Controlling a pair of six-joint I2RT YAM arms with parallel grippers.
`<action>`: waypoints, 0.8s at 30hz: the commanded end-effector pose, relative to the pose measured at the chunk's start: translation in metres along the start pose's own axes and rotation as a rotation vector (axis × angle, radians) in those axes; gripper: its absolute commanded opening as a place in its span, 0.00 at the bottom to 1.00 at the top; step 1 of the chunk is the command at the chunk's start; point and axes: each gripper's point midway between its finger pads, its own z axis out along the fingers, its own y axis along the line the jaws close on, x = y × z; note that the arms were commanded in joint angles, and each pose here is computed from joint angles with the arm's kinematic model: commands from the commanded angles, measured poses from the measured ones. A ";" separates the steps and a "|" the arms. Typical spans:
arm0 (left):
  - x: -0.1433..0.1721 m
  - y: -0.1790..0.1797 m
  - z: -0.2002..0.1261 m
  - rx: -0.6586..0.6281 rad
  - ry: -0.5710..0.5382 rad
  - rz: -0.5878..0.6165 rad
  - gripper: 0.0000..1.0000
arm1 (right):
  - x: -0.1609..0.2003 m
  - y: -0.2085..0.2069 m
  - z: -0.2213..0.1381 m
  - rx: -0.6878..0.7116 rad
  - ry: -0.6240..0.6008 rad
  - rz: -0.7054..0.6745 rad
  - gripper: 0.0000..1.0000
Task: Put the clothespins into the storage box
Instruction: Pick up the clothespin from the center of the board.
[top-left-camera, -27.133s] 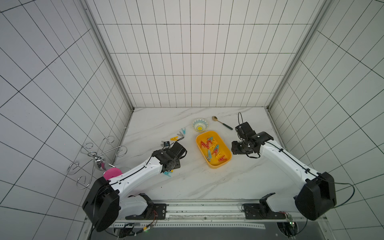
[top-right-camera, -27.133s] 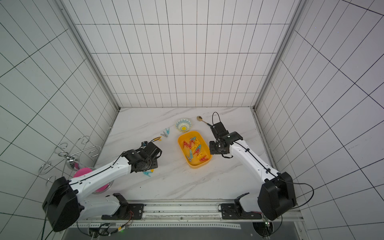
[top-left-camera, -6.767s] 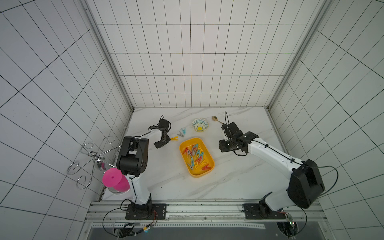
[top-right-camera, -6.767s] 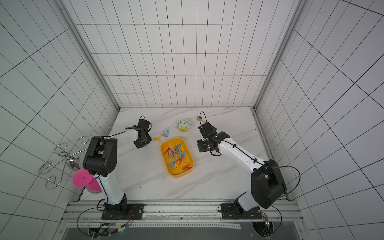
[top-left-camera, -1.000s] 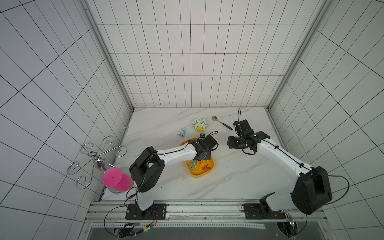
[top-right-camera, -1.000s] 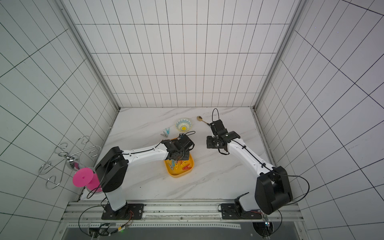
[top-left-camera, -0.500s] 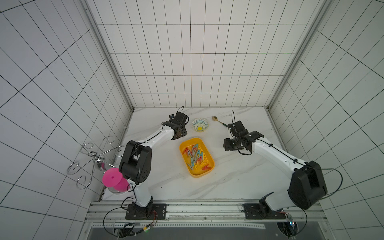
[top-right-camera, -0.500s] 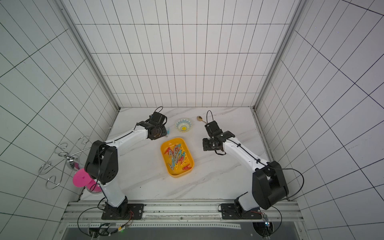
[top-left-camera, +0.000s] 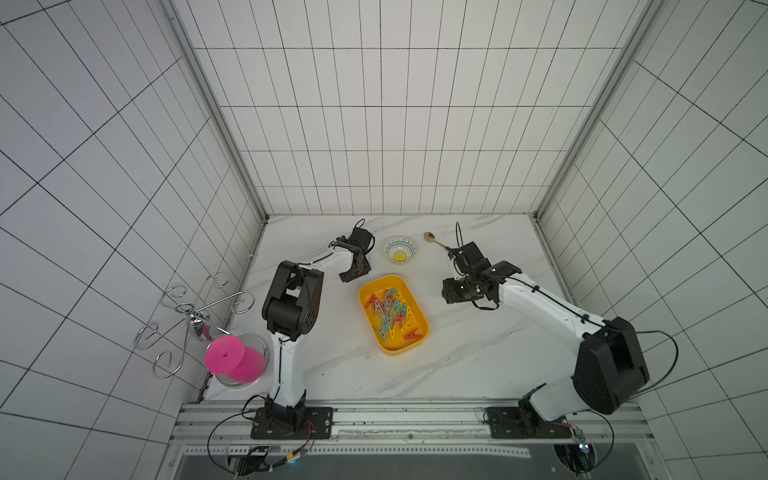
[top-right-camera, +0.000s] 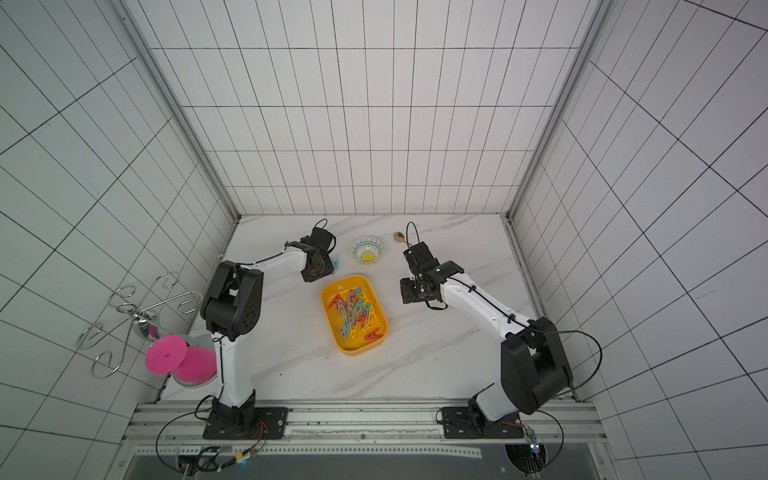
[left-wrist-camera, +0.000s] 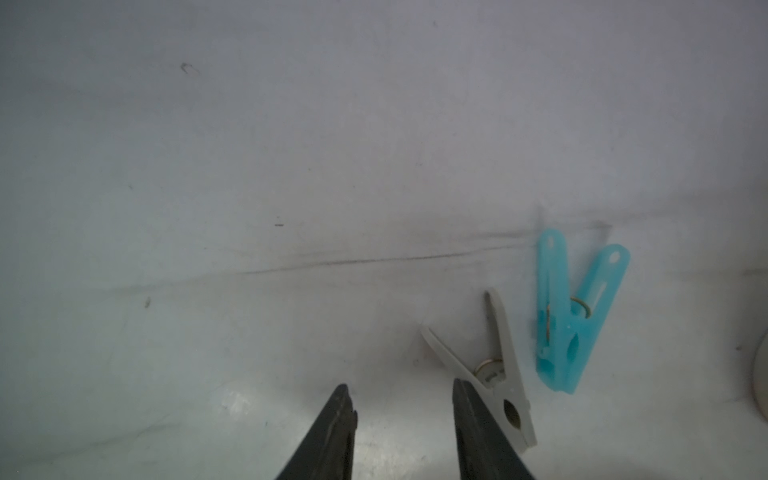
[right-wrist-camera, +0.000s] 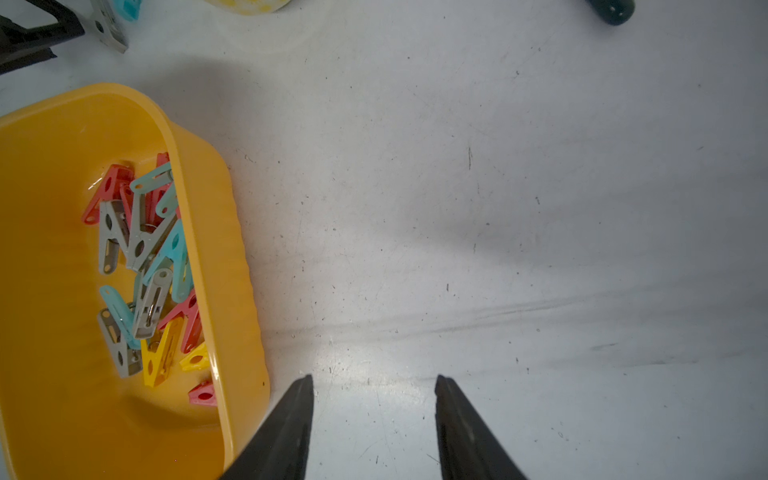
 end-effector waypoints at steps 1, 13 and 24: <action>-0.013 -0.008 0.003 0.025 -0.028 -0.026 0.41 | -0.012 0.000 -0.005 0.017 -0.016 -0.018 0.51; -0.018 -0.005 0.005 0.034 -0.048 -0.055 0.41 | -0.011 0.000 0.008 0.022 0.014 -0.032 0.51; -0.012 -0.008 0.021 0.018 -0.008 -0.032 0.40 | -0.008 -0.001 0.010 0.018 0.024 -0.034 0.51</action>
